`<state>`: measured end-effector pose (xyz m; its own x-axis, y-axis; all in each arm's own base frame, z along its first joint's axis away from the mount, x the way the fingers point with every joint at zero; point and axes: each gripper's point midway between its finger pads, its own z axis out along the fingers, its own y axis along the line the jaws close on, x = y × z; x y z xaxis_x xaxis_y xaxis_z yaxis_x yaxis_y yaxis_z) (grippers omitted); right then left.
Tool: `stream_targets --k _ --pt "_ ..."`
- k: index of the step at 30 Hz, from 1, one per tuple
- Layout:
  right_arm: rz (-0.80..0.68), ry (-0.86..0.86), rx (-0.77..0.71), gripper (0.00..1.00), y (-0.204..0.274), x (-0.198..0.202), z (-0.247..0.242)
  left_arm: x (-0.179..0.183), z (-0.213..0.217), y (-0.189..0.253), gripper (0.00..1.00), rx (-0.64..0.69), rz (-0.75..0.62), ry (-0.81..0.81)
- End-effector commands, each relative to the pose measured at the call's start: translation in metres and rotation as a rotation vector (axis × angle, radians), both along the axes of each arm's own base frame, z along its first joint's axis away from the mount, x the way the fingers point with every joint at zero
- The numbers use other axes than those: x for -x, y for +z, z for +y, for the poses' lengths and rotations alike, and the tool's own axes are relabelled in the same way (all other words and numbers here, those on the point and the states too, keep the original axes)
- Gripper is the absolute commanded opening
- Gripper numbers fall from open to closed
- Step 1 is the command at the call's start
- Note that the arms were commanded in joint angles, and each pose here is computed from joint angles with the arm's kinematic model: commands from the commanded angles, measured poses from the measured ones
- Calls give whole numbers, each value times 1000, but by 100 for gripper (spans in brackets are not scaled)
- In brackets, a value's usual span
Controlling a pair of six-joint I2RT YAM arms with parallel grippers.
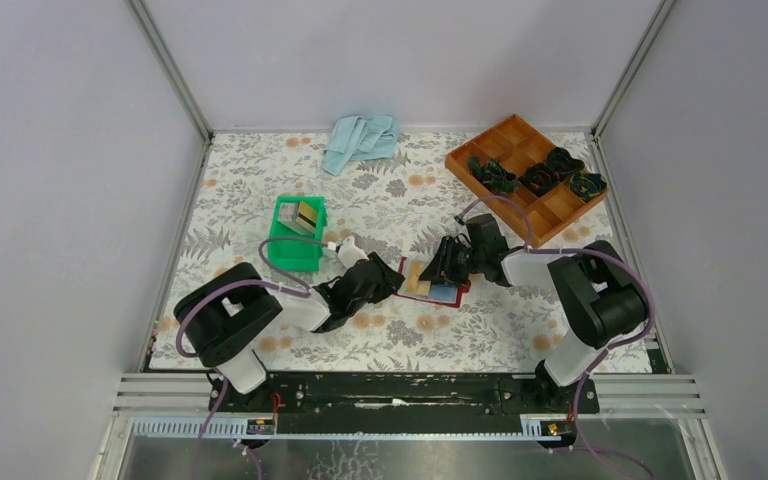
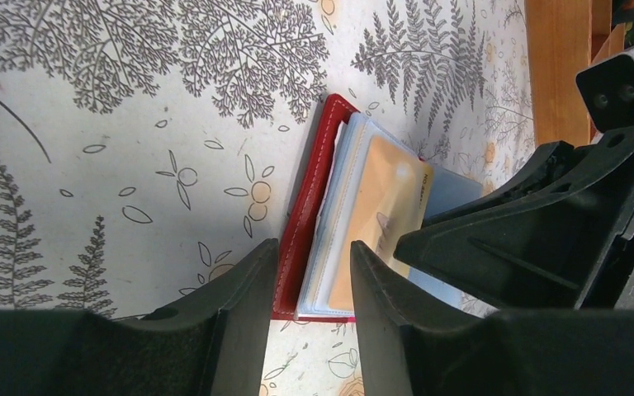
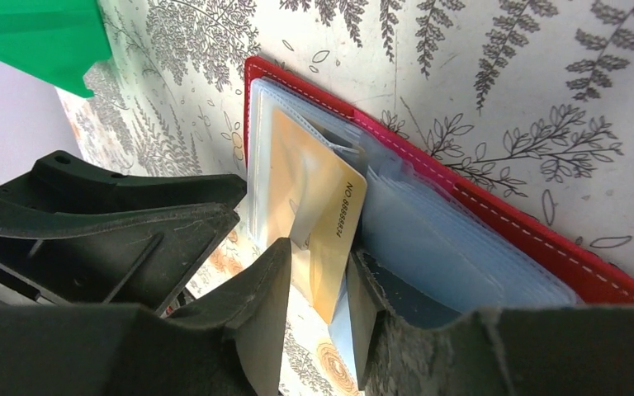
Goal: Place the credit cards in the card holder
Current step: Insert the credit card into the card holder.
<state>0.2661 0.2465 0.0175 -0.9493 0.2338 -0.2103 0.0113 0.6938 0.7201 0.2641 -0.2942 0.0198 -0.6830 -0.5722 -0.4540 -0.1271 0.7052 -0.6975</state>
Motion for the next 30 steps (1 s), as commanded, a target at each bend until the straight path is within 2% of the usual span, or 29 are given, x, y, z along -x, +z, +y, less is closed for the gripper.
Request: stream_targets --k 1,15,30 --pt "-33 -8 126 39 -4 -2 -17 48 32 -63 46 -188 192 -62" --pt "-118 26 214 45 16 -10 -29 49 30 -64 45 -184 195 -67" --pt "-185 37 340 46 26 -19 -47 51 23 -64 45 -182 192 -83"
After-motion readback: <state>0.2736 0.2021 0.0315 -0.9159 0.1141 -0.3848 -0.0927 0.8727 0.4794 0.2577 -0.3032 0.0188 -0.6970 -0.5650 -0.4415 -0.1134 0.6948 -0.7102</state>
